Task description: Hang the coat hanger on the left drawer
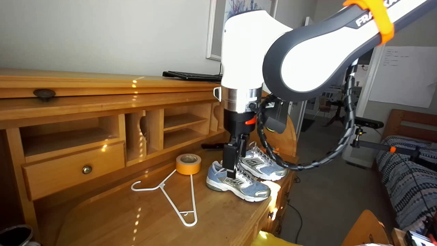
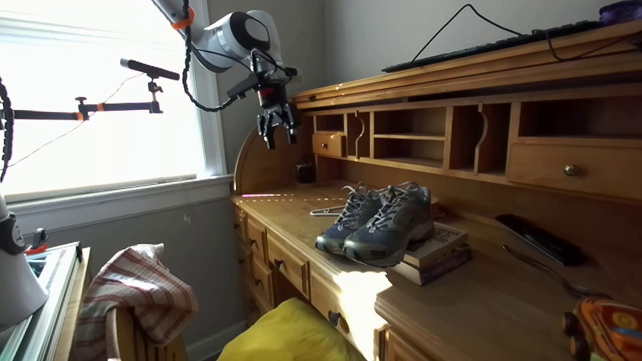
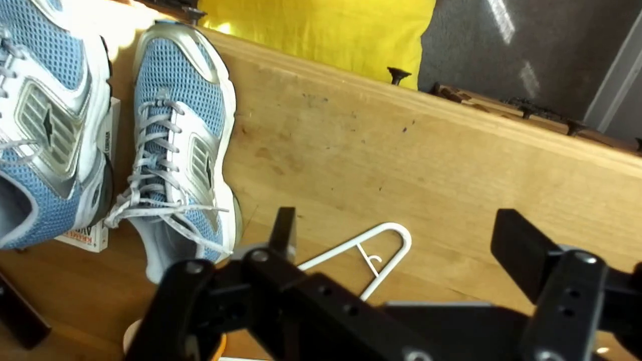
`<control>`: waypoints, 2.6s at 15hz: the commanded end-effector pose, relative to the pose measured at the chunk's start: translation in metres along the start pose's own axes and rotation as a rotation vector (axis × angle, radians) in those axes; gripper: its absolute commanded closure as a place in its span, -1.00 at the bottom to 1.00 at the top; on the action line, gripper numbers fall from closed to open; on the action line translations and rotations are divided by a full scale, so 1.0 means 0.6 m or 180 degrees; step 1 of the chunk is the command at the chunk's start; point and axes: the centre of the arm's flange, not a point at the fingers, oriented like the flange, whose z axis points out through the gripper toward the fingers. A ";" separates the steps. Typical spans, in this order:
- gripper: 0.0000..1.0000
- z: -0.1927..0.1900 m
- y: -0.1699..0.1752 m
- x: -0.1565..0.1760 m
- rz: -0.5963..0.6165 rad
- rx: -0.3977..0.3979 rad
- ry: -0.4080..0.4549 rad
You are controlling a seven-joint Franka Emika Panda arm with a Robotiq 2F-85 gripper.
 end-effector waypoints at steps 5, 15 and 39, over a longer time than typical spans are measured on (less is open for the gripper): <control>-1.00 0.080 0.012 0.083 0.0070 0.0015 0.0120; -1.00 0.141 0.007 0.166 0.0109 0.0149 0.0399; -1.00 0.263 -0.026 0.221 0.0630 0.0476 0.0463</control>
